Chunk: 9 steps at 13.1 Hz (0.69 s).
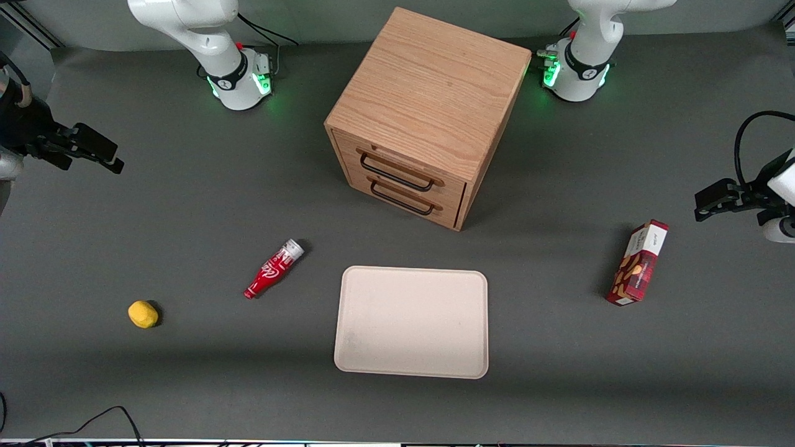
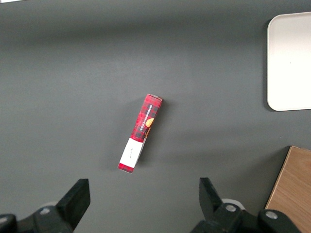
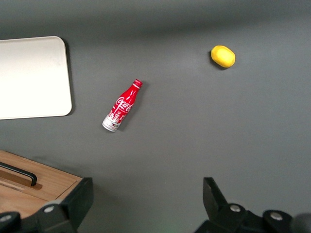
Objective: Open upper drawer
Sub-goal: 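Move the right gripper toward the upper drawer's black handle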
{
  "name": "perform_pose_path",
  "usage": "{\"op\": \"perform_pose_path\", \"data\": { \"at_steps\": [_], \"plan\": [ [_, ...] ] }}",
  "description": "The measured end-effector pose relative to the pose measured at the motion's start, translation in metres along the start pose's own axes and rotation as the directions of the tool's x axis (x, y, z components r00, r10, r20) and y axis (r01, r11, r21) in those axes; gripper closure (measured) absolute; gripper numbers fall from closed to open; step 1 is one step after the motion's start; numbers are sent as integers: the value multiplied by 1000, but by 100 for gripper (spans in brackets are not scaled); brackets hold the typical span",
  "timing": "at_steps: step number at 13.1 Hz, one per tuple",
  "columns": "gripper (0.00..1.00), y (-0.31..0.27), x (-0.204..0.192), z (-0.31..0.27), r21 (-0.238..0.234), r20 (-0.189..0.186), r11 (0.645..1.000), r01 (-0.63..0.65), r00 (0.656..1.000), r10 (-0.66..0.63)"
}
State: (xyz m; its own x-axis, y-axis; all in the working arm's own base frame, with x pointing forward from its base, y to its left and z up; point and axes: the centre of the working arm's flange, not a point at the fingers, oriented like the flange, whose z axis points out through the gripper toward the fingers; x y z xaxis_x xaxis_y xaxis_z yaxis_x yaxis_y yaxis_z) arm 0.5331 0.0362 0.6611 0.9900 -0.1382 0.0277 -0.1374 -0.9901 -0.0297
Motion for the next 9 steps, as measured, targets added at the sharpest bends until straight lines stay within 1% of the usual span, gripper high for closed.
{"op": "perform_pose_path", "data": {
  "at_steps": [5, 7, 9],
  "plan": [
    [0, -11, -3, 1, -1, 2, 1000, 22, 1000, -22],
    [0, -39, -9, 4, -3, 13, 997, 75, 997, -75],
    [0, -78, -17, 13, -4, 31, 987, 161, 987, -160]
  ]
}}
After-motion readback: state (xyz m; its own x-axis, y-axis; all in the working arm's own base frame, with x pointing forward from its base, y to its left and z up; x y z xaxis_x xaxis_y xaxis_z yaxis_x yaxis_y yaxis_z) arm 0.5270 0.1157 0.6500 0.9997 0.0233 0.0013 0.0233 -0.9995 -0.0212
